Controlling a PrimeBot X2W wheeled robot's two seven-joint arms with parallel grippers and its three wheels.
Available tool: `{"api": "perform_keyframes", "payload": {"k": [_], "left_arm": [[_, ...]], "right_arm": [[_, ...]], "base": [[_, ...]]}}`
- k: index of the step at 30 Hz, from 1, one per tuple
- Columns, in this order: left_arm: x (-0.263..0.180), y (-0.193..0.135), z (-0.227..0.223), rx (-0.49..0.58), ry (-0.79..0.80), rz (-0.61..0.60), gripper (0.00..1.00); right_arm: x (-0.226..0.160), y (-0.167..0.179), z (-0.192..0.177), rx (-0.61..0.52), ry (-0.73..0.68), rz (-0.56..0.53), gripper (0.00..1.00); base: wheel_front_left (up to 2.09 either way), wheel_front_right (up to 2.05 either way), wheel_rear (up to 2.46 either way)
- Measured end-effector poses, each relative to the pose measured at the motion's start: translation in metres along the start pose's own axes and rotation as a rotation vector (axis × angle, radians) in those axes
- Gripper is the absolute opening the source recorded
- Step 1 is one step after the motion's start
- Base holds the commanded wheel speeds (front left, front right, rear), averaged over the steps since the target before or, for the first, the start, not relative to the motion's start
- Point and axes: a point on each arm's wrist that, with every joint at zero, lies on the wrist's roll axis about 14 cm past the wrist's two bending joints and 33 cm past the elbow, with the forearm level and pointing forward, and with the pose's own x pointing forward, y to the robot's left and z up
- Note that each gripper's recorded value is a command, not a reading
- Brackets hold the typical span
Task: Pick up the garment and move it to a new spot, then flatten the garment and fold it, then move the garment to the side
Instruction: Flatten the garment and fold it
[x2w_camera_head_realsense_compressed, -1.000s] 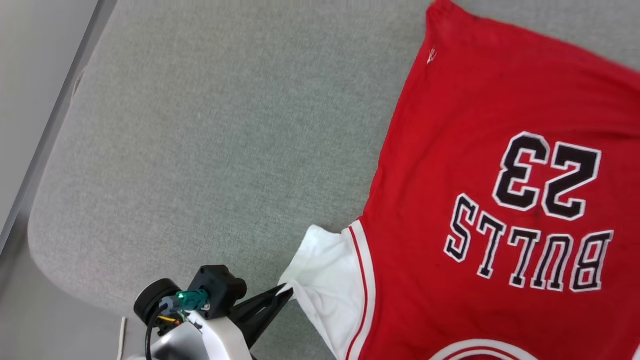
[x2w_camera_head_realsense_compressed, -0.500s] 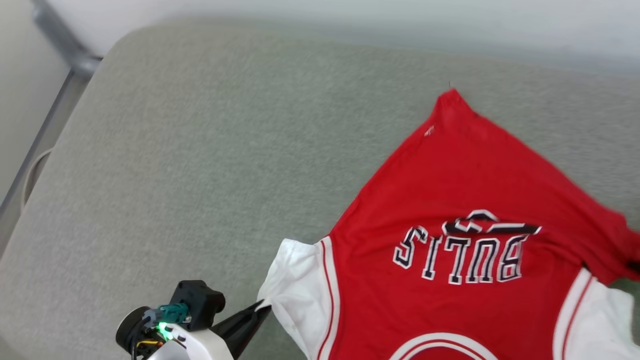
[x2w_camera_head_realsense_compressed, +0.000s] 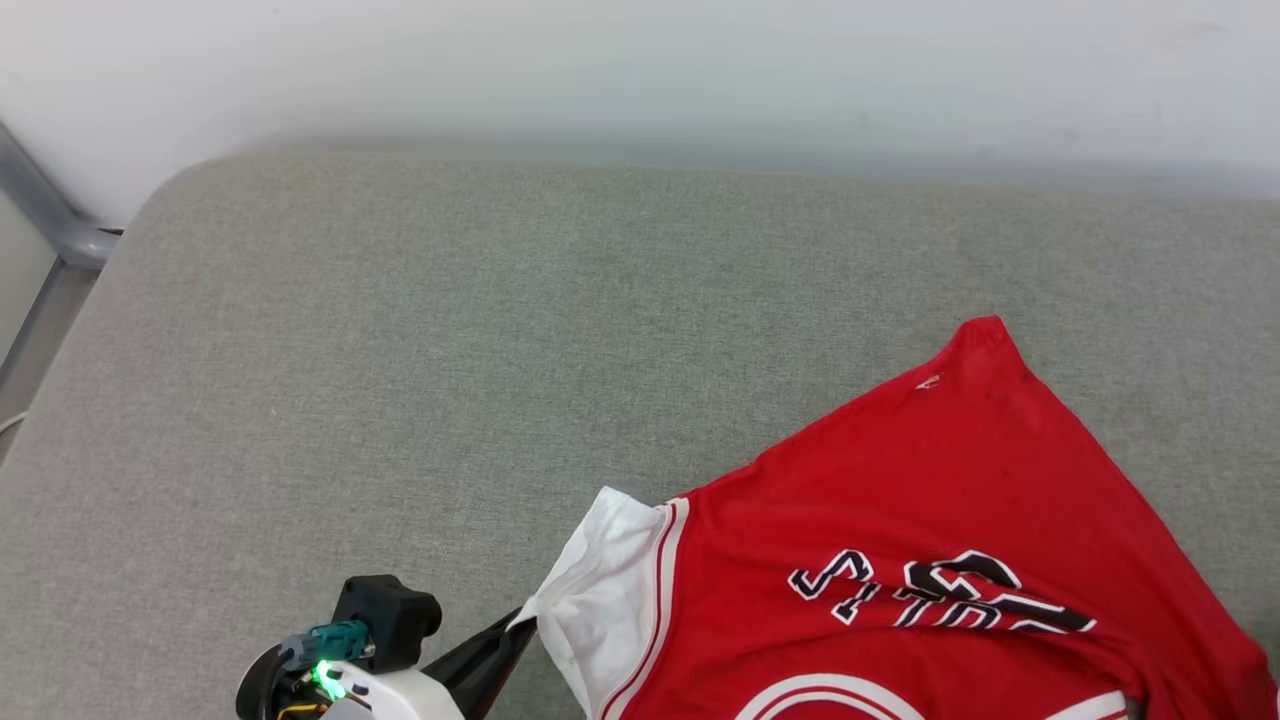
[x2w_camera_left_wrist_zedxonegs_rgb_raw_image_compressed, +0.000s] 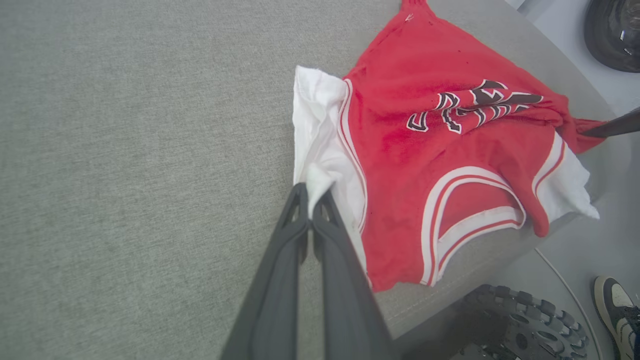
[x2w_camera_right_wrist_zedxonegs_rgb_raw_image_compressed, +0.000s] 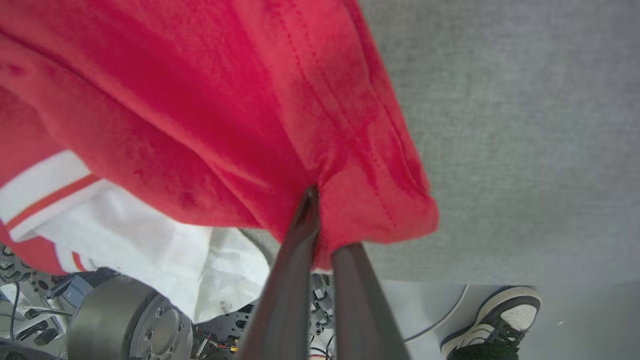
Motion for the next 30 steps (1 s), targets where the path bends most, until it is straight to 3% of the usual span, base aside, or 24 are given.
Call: {"api": "perform_keyframes", "payload": {"k": [6,7,8,14,21,22,24,30], "left_arm": [[0.001,-0.002,0.001,0.0,-0.006,-0.003,0.0],[0.001,-0.002,0.001,0.001,-0.006,-0.005,0.0],[0.001,-0.003,0.0,0.002,-0.004,-0.007,0.0],[-0.003,-0.004,0.001,0.005,-0.009,-0.004,0.0],[-0.007,-0.006,0.006,0.003,-0.029,0.003,0.0],[-0.006,-0.006,0.006,0.008,-0.025,0.001,0.0],[-0.004,-0.007,0.006,0.004,-0.017,-0.002,0.0],[0.003,-0.004,0.01,0.005,-0.015,-0.004,0.0]], "right_arm": [[0.0,0.004,-0.008,0.022,-0.007,0.013,0.0],[0.0,0.004,-0.008,0.022,-0.009,0.013,0.11],[-0.001,0.005,-0.006,0.019,-0.017,0.014,1.0],[-0.012,0.01,0.012,-0.027,-0.056,0.022,1.0],[-0.039,0.037,0.071,-0.149,-0.165,0.062,1.0],[-0.048,0.054,0.101,-0.201,-0.205,0.081,1.0],[-0.052,0.066,0.123,-0.236,-0.232,0.089,1.0],[-0.038,0.093,0.171,-0.304,-0.231,0.084,1.0]], "base": [[0.0,0.0,0.0],[0.0,0.0,0.0],[0.0,0.0,0.0],[0.0,0.0,0.0],[0.0,0.0,0.0],[0.0,0.0,0.0],[0.0,0.0,0.0],[0.0,0.0,0.0]]}}
